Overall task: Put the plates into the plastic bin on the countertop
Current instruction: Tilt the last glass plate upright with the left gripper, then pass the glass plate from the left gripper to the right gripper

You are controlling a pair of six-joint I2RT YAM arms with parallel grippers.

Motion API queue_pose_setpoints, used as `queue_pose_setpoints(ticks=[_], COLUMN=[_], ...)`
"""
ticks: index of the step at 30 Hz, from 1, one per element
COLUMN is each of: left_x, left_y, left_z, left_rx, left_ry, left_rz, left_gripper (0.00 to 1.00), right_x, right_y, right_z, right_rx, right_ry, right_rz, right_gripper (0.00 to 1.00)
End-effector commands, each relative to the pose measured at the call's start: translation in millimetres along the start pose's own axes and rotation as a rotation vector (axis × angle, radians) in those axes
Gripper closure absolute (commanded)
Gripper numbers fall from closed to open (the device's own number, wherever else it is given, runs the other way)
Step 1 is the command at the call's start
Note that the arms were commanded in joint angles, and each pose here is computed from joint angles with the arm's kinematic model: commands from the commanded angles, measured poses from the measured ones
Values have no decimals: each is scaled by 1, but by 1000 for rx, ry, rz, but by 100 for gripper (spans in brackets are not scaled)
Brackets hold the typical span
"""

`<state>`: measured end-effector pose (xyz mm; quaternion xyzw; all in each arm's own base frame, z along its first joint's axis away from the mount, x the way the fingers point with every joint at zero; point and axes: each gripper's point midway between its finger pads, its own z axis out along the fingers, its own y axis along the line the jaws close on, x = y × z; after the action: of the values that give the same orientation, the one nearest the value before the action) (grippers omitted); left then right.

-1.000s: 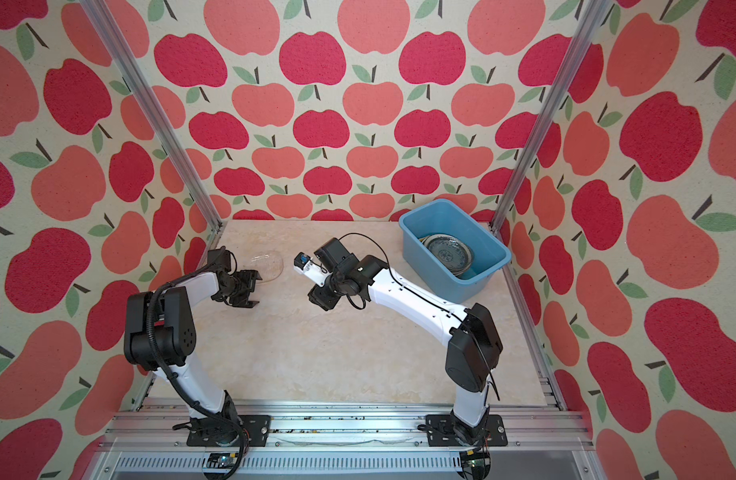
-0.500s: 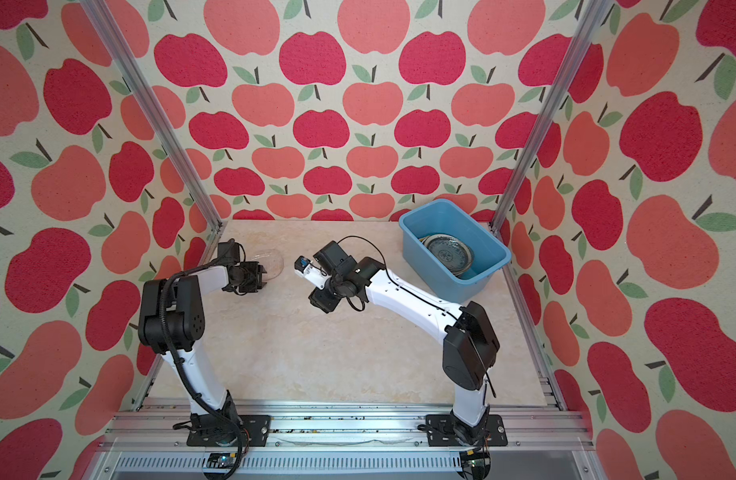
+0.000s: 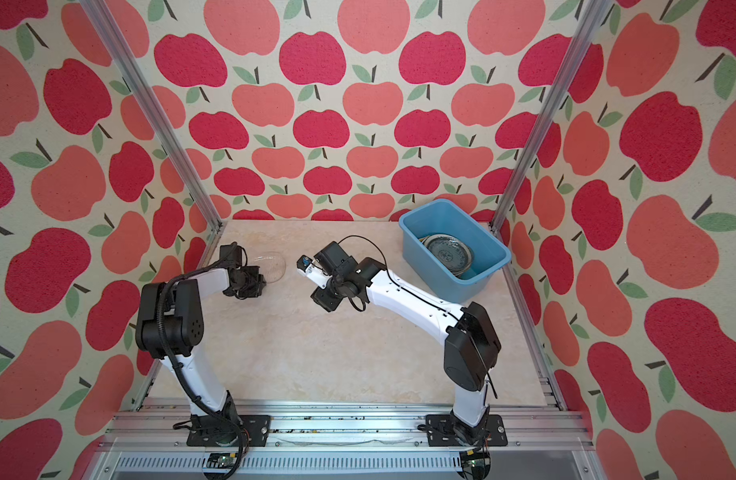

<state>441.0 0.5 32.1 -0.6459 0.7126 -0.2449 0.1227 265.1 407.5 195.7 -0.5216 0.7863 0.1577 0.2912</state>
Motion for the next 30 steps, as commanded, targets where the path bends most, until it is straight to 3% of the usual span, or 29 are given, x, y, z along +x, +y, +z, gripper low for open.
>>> queue_pose_setpoints(ticks=[1, 6, 13, 20, 25, 30], left_x=[8, 38, 116, 202, 246, 274], left_y=[25, 27, 22, 44, 57, 63], left_z=[-24, -57, -133, -208, -249, -273], left_rx=[-89, -78, -19, 12, 94, 167], left_ry=[-17, 15, 111, 261, 354, 429], left_rz=[38, 177, 619, 1038, 1173, 1202], left_gripper=[93, 97, 99, 100, 100, 100], right_x=[-13, -23, -22, -6, 23, 52], right_y=[-10, -16, -50, -47, -34, -22], right_z=[-23, -45, -103, -164, -179, -184], right_rx=[52, 54, -8, -148, -224, -231], right_ry=[-61, -115, -214, -320, -299, -255], right_rz=[39, 125, 461, 665, 733, 760], right_gripper=[40, 40, 40, 31, 28, 28])
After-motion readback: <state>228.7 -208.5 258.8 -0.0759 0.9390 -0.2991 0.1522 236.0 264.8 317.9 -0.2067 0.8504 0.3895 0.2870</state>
